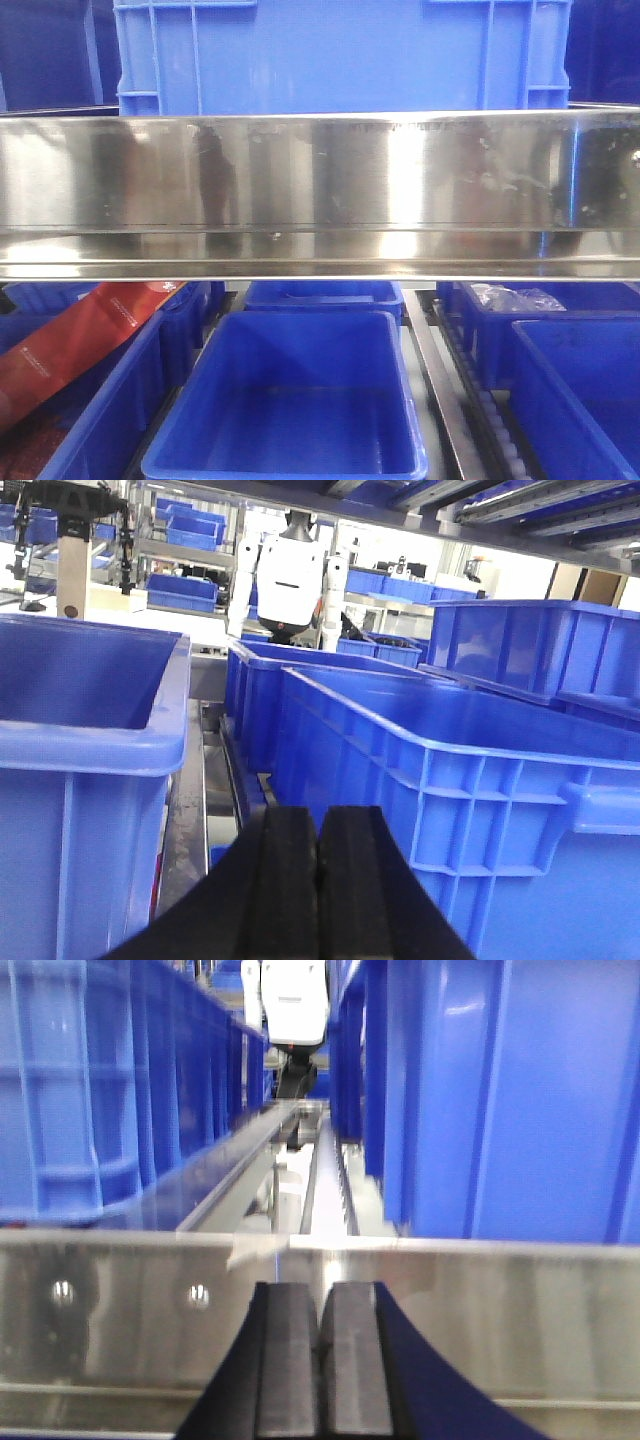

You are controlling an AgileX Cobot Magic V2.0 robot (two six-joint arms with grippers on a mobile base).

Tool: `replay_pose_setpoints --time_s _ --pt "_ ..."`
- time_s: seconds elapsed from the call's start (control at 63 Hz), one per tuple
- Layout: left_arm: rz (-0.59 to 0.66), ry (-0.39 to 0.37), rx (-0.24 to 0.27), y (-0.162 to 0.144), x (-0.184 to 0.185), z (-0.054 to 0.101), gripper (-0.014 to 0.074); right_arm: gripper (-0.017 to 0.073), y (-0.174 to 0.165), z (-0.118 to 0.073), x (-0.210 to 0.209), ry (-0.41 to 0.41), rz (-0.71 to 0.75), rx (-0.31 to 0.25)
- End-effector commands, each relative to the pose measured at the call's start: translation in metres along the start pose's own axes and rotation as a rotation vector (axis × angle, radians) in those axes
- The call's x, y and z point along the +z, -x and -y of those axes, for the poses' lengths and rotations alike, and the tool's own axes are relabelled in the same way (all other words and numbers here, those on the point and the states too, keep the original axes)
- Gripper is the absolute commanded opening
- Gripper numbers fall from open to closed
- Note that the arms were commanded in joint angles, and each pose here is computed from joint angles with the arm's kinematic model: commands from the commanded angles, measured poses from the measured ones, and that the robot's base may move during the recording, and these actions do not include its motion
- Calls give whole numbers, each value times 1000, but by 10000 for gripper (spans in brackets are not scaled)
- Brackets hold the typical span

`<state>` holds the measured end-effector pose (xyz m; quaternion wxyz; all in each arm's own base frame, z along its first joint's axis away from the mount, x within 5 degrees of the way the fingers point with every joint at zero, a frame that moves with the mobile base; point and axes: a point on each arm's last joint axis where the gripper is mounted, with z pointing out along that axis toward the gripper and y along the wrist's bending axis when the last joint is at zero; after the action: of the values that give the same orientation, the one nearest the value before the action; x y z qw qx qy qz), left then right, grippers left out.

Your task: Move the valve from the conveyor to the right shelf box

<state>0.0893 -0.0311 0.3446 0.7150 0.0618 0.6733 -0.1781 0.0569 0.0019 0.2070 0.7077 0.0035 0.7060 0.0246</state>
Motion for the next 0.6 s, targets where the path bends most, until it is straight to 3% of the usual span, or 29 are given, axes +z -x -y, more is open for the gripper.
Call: replay_pose_setpoints --time_s 0.0,0.587 --pt "22 3 -12 2 -1 0 -111 -163 4 1 -1 -8 65 -10" --pt "22 3 -12 2 -1 0 -111 -163 4 0 -1 -6 55 -10"
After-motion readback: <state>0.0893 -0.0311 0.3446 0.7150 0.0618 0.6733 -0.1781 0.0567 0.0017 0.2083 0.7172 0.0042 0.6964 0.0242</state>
